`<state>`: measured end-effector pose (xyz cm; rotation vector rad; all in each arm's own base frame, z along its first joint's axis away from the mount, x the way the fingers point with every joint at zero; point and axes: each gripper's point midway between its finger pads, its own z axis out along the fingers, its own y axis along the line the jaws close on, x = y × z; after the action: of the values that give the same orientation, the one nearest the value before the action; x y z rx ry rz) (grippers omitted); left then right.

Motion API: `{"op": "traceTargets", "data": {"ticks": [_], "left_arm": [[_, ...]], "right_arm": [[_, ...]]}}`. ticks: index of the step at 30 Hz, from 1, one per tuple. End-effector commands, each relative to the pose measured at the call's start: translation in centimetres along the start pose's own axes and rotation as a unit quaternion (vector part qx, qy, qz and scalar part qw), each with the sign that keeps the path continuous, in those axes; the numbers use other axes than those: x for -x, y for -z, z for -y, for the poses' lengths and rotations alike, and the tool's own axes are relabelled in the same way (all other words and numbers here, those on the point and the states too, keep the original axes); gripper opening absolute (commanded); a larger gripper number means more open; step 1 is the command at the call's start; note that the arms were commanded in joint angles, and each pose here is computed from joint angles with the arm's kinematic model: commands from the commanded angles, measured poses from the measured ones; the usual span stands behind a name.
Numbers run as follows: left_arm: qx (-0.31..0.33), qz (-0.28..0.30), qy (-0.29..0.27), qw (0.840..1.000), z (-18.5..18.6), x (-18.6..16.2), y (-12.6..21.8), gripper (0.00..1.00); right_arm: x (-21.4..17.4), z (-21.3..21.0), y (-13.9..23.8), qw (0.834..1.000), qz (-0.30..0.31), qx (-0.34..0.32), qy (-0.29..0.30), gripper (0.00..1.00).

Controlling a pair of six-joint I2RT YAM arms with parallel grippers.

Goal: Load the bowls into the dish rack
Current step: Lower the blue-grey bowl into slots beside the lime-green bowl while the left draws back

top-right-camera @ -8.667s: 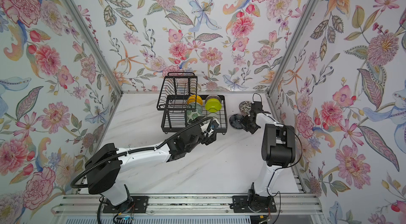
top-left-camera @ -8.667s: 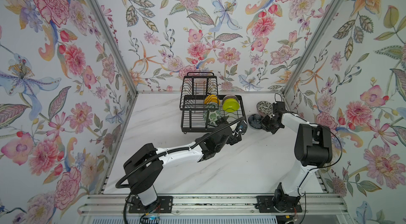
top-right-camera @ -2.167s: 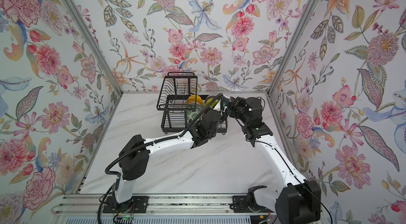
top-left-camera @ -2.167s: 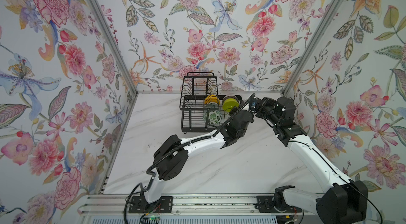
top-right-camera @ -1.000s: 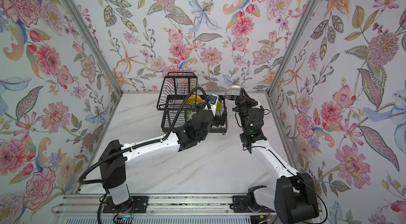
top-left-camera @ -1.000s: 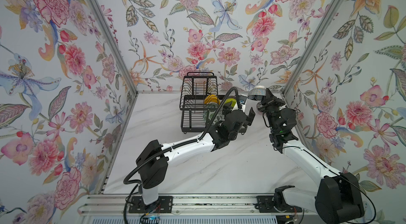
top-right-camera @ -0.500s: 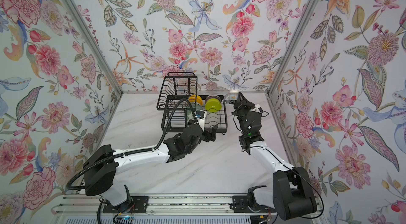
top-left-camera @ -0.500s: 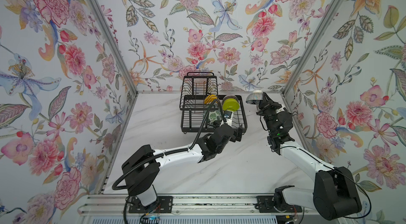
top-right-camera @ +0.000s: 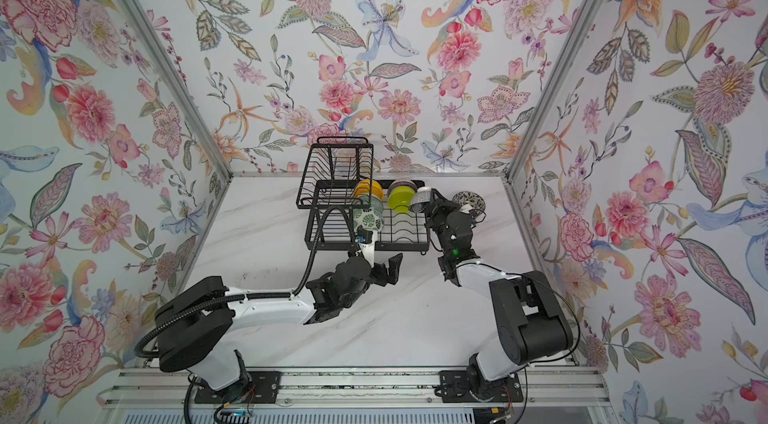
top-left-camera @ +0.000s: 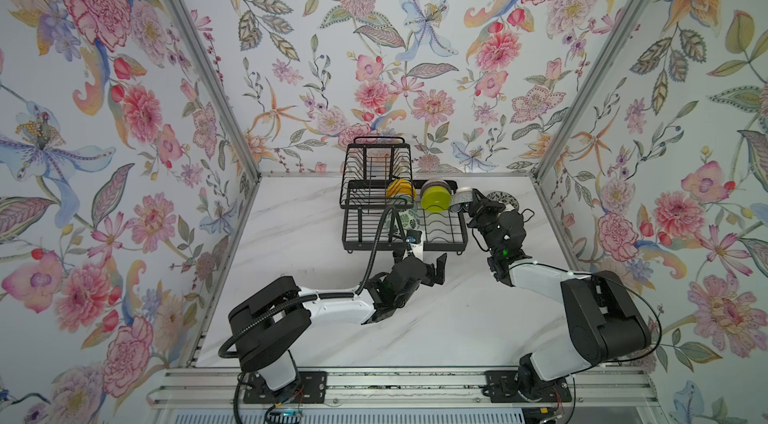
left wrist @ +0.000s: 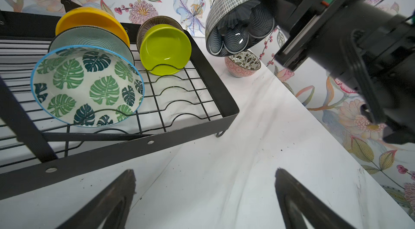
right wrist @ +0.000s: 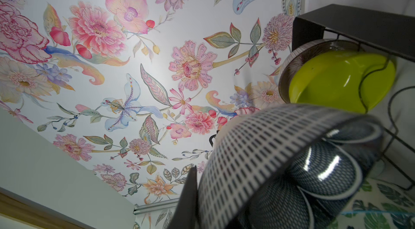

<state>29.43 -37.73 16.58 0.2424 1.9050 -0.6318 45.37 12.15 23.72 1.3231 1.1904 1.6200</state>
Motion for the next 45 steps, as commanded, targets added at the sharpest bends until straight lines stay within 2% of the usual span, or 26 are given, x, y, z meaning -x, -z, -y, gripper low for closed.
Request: {"op": "traceTargets", "data": {"ticks": [1,10,17,34,45], "left_arm": [[0.017,0.016,0.000,1.000,-1.0,-0.1,-0.5,0.99],[0.069,-0.005,-0.060,0.996,-3.6,-2.3,-0.9,0.99],[0.063,-0.026,-0.083,0.994,-4.1,-2.9,-0.5,0.99],[0.061,-0.057,-0.094,0.992,-5.8,-2.3,-0.9,0.99],[0.057,-0.069,-0.082,0.993,-6.8,-1.9,-1.0,0.99]], "right_arm": [[-2.4,-3.5,-1.0,0.996,-0.045,0.072,0.014,0.00],[-3.2,0.5,-3.6,0.997,-0.058,0.046,0.015,0.00],[-3.6,2.7,-5.2,0.998,-0.054,0.044,-0.006,0.00],[-3.0,5.8,-7.2,0.997,-0.037,0.064,-0.036,0.00],[-2.5,7.0,-7.9,0.995,-0.020,0.082,-0.059,0.00]]}}
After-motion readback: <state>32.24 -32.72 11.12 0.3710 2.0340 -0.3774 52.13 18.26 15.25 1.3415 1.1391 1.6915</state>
